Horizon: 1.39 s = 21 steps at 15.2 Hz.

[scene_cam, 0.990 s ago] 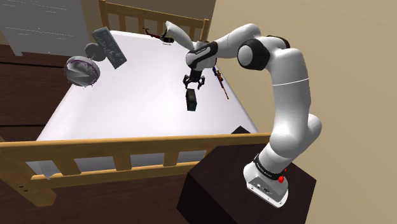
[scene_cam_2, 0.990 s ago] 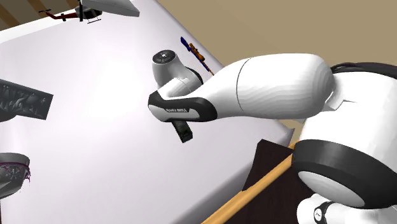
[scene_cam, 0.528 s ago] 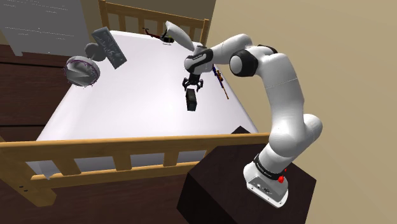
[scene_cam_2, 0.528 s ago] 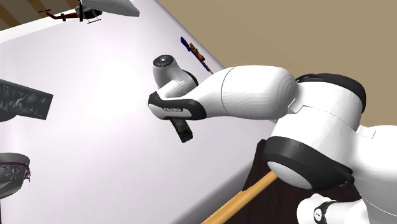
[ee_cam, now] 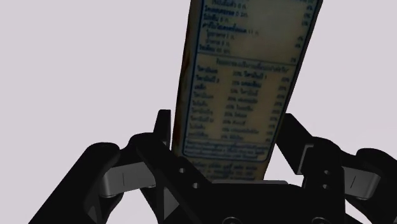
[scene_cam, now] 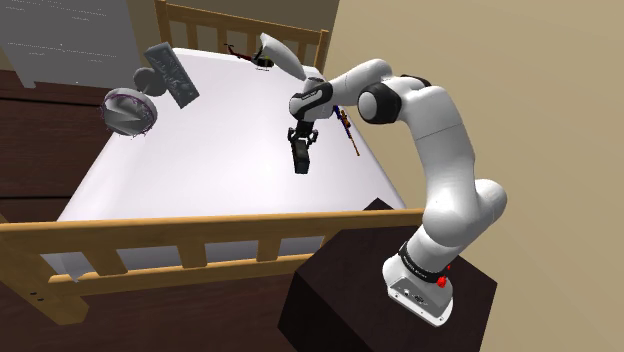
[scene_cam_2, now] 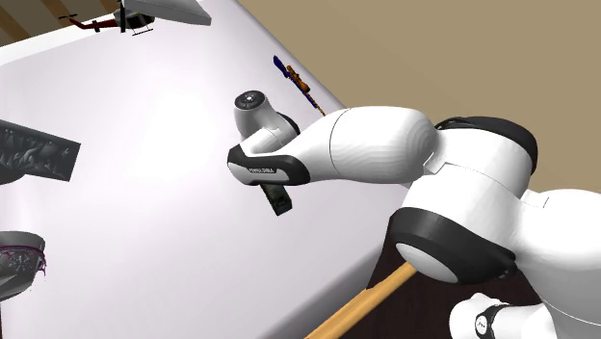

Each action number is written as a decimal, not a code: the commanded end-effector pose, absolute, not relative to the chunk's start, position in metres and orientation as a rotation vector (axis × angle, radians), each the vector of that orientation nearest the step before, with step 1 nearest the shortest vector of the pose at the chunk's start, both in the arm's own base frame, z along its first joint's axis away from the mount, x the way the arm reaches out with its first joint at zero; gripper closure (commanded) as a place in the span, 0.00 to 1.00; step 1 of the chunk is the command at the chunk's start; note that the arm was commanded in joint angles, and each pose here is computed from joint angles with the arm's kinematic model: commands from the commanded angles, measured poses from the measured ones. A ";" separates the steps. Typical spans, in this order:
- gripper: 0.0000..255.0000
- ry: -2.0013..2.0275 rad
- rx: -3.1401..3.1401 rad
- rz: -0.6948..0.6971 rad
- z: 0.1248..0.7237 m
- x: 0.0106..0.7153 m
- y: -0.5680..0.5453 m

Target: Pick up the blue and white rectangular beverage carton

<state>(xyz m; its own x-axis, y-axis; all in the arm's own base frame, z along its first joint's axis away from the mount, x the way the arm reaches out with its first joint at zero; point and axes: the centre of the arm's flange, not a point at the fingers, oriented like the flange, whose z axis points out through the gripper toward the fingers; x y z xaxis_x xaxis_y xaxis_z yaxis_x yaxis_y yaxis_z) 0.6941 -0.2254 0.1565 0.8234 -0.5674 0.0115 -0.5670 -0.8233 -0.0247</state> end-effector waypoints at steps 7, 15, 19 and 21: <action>1.00 0.925 -2.980 -0.026 0.155 0.693 -0.224; 1.00 0.925 -2.980 -0.026 0.197 0.693 -0.224; 1.00 0.925 -2.980 -0.026 0.219 0.693 -0.224; 1.00 0.925 -2.980 -0.026 0.229 0.693 -0.224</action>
